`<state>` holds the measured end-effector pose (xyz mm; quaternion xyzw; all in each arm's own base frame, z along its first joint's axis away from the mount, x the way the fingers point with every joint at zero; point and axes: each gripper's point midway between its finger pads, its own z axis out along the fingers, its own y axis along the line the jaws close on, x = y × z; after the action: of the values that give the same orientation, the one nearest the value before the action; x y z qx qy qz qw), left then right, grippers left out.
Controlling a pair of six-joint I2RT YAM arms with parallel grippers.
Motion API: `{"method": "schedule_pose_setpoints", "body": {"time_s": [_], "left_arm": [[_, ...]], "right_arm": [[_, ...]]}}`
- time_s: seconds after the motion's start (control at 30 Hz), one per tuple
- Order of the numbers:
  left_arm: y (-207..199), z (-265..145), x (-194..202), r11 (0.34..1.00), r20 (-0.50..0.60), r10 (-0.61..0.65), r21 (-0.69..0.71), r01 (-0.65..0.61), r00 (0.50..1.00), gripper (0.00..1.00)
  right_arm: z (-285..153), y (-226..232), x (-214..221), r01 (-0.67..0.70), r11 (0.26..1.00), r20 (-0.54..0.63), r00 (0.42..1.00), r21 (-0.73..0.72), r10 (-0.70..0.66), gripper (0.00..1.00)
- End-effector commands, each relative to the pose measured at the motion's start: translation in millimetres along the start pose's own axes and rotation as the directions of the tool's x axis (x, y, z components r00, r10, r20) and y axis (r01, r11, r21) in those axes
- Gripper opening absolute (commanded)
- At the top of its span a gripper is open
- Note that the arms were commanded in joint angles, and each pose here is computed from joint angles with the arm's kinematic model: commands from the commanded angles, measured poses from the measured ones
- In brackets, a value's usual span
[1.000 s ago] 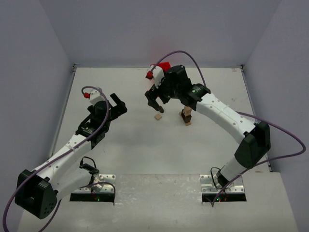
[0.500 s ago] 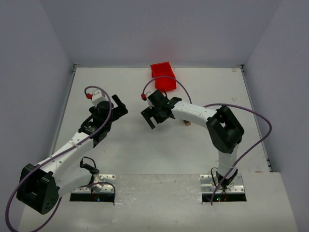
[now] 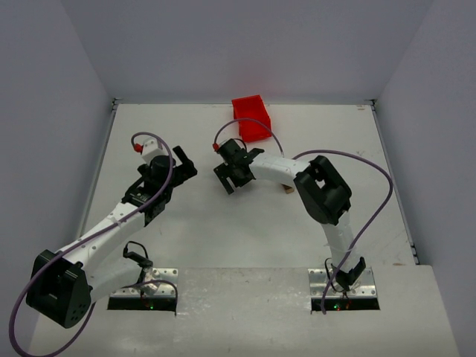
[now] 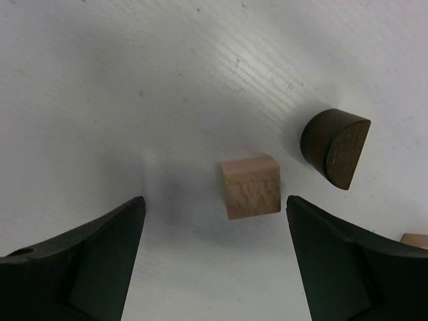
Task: Build the wood block tower
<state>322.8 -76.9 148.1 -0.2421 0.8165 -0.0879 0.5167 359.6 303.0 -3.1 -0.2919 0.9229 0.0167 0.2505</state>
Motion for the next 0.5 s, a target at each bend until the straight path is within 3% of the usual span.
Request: {"method": "schedule_pose_setpoints", "body": {"time_s": [0.0,0.47], "left_arm": [[-8.5,-0.2,-12.0,0.999,0.034,-0.027,0.02,0.026,0.999,1.0],[-12.7,-2.4,-13.4,0.998,0.037,-0.032,0.048,0.03,0.999,1.0]], "right_arm": [[1.5,-13.4,-13.6,-0.07,0.997,0.028,0.997,0.026,0.069,0.8],[-9.7,-14.1,-15.9,-0.071,0.998,0.04,0.997,0.002,0.07,0.27]]}}
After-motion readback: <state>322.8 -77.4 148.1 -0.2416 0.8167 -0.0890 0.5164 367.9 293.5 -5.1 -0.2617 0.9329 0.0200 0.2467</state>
